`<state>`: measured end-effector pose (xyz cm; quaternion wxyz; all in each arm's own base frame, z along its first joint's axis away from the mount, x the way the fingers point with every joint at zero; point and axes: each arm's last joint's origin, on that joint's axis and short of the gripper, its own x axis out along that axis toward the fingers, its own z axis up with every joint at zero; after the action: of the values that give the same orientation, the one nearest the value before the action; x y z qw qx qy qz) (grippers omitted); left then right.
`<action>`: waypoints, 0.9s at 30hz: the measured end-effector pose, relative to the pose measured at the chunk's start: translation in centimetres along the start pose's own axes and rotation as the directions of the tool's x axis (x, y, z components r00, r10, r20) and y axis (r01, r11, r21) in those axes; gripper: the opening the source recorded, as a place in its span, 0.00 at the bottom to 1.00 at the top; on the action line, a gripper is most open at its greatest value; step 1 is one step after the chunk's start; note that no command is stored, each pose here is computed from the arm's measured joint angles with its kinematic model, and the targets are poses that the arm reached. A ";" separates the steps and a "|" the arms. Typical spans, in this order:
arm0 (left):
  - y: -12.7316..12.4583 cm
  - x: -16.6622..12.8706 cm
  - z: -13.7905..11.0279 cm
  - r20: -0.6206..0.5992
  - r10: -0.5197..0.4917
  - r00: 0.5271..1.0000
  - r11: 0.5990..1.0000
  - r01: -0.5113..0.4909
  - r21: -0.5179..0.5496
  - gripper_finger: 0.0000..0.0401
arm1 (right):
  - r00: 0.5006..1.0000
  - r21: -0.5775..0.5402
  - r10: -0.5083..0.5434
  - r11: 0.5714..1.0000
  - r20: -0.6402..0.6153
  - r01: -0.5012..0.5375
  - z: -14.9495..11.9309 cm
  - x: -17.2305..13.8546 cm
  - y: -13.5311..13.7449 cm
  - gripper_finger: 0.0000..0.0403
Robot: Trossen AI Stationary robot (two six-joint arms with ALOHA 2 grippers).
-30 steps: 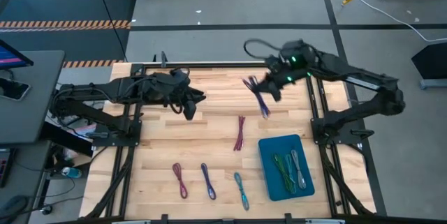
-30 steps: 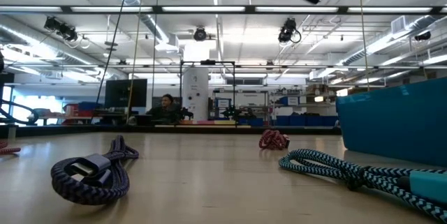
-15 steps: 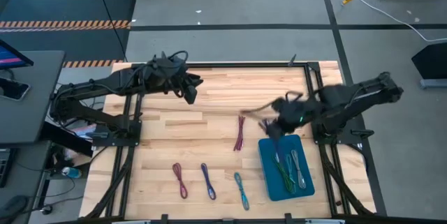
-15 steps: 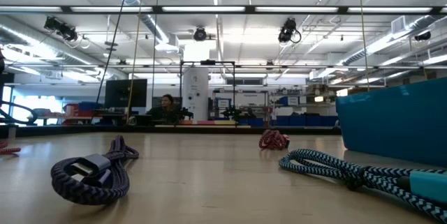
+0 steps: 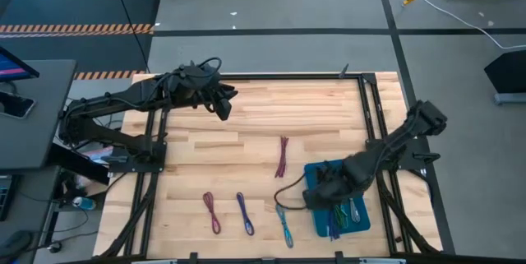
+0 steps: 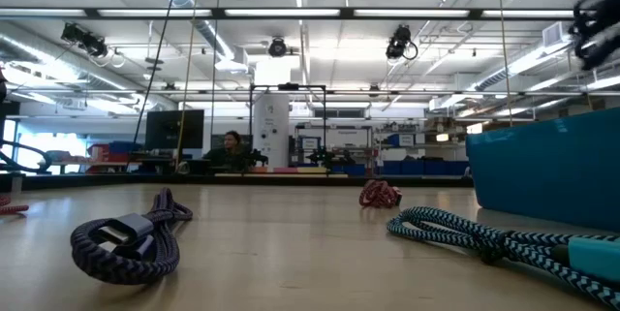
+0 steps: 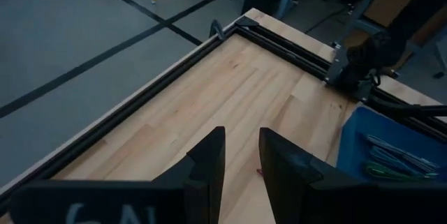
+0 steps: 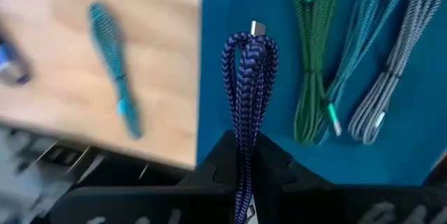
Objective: Pick and place USB-C Cables
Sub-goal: Put the top violet charger cable into the blue bin
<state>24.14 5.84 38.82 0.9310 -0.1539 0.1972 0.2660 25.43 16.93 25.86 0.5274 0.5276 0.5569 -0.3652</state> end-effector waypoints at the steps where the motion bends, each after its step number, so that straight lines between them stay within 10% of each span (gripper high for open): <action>1: 0.0 0.0 0.0 -0.003 0.001 1.000 1.000 -0.001 0.001 0.23 | 1.000 0.009 -0.022 1.000 0.022 0.021 -0.2 0.6 0.0 0.05; 11: 0.2 0.0 -0.5 -0.053 0.020 0.998 0.999 -0.017 0.042 0.23 | 0.944 -0.045 -0.267 0.959 0.194 0.281 0.1 4.2 -0.8 0.05; 27: 0.2 0.0 -0.6 -0.056 0.020 0.998 0.999 -0.019 0.033 0.23 | 0.958 -0.054 -0.201 0.975 0.204 0.216 1.6 7.5 -1.6 0.05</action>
<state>23.86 5.78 38.29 0.9247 -0.1444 0.2292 0.2674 25.08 16.62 18.01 0.5583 0.4067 0.5677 -0.4479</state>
